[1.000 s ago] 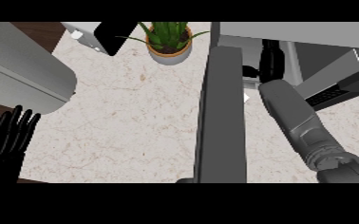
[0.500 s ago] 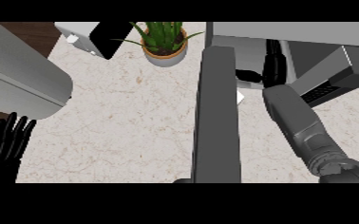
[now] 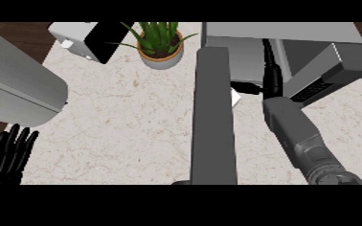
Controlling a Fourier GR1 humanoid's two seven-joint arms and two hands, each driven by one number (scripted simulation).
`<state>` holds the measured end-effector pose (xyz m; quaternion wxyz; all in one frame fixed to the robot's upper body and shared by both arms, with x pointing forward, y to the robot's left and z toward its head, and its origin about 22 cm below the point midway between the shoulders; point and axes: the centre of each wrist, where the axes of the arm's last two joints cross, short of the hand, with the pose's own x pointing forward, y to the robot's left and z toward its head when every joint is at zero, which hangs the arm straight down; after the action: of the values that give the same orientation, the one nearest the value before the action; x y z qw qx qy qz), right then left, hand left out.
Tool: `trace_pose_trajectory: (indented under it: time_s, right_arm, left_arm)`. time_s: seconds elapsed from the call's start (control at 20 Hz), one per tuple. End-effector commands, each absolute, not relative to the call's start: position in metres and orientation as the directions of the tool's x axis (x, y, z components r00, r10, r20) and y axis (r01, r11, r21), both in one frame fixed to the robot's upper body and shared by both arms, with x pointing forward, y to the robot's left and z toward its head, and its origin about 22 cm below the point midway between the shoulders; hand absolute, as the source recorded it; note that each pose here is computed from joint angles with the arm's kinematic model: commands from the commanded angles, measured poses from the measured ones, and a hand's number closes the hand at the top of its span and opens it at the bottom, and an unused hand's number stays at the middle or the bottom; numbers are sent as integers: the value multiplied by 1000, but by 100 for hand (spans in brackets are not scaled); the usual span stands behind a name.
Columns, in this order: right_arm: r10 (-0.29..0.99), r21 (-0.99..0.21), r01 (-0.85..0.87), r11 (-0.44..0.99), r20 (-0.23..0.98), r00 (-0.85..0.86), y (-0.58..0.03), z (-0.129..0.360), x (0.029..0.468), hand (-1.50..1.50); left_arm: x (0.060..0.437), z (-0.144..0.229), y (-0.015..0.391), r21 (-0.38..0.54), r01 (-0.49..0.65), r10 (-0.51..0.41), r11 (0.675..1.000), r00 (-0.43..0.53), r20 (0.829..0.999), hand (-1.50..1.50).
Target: Pick up the milk, place it into the microwave and close the microwave
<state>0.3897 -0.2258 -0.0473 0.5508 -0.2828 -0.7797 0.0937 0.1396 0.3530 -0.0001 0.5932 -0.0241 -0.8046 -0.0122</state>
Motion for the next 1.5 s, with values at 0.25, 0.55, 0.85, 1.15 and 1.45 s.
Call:
trace_pose_trajectory:
  time_s: [0.25,0.55,0.85,1.15,1.45]
  right_arm:
    - [333,-273,227,935,896,-294,-206,-92,352,-150]
    - [147,-134,65,989,942,-302,-197,-119,323,-150]
    - [36,-34,11,999,941,-337,-199,-131,302,-150]
    - [85,-83,20,996,944,-319,-218,-143,259,-150]
    - [-61,74,21,997,927,-371,-237,-127,232,-150]
  left_arm:
    - [131,-17,324,-16,165,57,986,-250,966,-150]
    - [121,-4,315,-74,274,142,959,-237,961,-150]
    - [135,8,297,-57,335,143,940,-240,960,-150]
    - [150,2,297,14,449,87,893,-204,975,-150]
    - [191,18,252,83,469,41,879,-248,968,150]
